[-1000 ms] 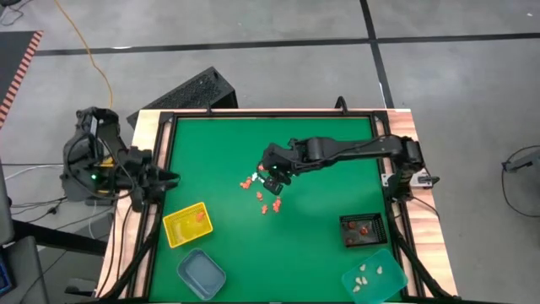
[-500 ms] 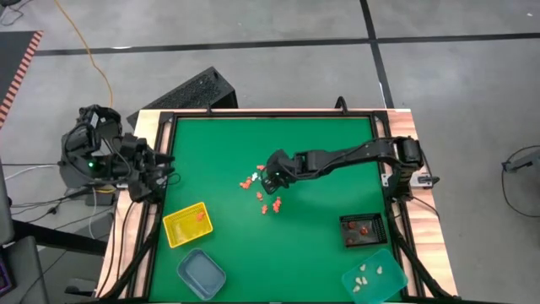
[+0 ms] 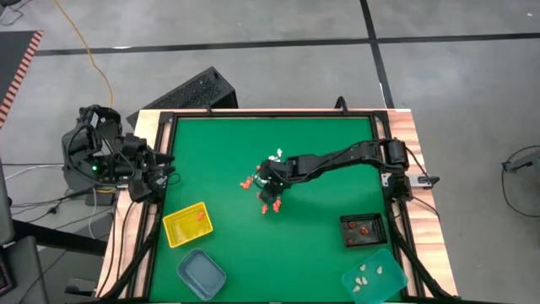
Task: Sort Halloween decoration
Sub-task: Put the orange skeleton model into the yellow bin
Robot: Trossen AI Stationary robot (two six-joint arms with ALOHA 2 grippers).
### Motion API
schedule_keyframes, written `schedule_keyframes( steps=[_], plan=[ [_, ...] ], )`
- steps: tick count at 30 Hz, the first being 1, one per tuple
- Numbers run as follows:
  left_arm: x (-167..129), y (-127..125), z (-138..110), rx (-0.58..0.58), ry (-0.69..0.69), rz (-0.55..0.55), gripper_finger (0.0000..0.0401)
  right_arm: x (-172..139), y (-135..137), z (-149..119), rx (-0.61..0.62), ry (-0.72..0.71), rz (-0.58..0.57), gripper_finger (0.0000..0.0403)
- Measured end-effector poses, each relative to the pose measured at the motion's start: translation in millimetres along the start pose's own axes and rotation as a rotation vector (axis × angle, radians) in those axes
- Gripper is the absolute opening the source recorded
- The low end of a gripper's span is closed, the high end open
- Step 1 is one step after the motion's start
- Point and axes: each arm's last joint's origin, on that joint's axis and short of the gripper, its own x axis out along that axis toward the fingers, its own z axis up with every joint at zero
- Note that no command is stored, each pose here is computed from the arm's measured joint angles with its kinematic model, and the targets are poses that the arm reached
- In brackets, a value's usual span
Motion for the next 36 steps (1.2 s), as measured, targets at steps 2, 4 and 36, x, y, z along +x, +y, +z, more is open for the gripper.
schedule_keyframes(
  steps=[2,4,36],
  plan=[
    [0,-1,-1,0.006,0.015,-0.006,0.0226,-9,8,2,-0.127,0.054,0.044,0.0175],
    [0,-1,-2,0.019,0.031,-0.012,0.0226,-18,15,2,-0.265,0.098,0.041,0.0172],
    [0,2,-4,0.054,0.061,-0.002,0.0226,11,34,-29,-1.171,0.311,0.001,0.02]
  ],
)
